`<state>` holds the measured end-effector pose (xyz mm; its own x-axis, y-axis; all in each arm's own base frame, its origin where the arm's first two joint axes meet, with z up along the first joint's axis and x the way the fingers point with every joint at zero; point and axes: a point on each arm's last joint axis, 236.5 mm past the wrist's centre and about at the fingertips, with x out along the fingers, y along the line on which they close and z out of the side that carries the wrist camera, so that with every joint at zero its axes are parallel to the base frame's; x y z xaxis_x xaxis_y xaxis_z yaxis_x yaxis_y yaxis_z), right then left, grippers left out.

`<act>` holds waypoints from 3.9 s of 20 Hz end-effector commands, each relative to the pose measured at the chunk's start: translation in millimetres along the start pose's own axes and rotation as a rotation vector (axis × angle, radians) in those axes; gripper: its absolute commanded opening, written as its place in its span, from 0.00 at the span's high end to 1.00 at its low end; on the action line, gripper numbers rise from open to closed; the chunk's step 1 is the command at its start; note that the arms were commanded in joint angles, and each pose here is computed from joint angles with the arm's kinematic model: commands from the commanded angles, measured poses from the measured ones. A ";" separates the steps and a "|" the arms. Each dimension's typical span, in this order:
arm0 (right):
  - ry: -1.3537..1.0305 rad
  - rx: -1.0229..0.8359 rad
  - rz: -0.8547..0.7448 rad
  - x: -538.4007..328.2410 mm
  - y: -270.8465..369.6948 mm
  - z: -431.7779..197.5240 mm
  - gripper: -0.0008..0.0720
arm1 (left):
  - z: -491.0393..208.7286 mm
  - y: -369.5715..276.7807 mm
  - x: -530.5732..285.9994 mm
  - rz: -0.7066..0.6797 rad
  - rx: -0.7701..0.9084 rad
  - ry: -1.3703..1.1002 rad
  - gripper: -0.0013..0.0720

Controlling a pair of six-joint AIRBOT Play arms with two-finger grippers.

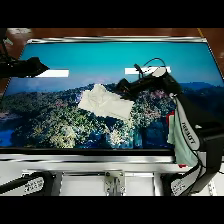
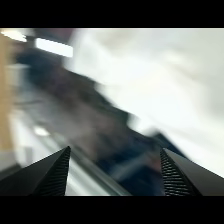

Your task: Fold the shirts.

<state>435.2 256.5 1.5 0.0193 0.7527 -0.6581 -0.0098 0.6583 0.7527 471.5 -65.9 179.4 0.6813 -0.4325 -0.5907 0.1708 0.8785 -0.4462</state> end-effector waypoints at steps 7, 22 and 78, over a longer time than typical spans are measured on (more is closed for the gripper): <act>0.043 0.303 -0.173 -4.1 -122.1 -36.6 0.02 | -2.4 -1.4 1.2 -0.003 0.000 0.007 0.93; -0.151 -0.056 -0.052 -98.7 -8.0 35.2 0.92 | -1.9 -1.4 1.5 -0.003 0.002 0.004 0.93; -0.966 0.399 -0.915 -485.0 -127.8 -133.4 0.09 | -93.0 21.3 19.0 0.233 0.313 0.402 0.93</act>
<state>204.5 -199.6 135.1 0.1004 -0.3295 -0.9388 0.7332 0.6623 -0.1541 448.2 -81.9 130.9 0.5493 -0.3271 -0.7689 0.3026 0.9356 -0.1819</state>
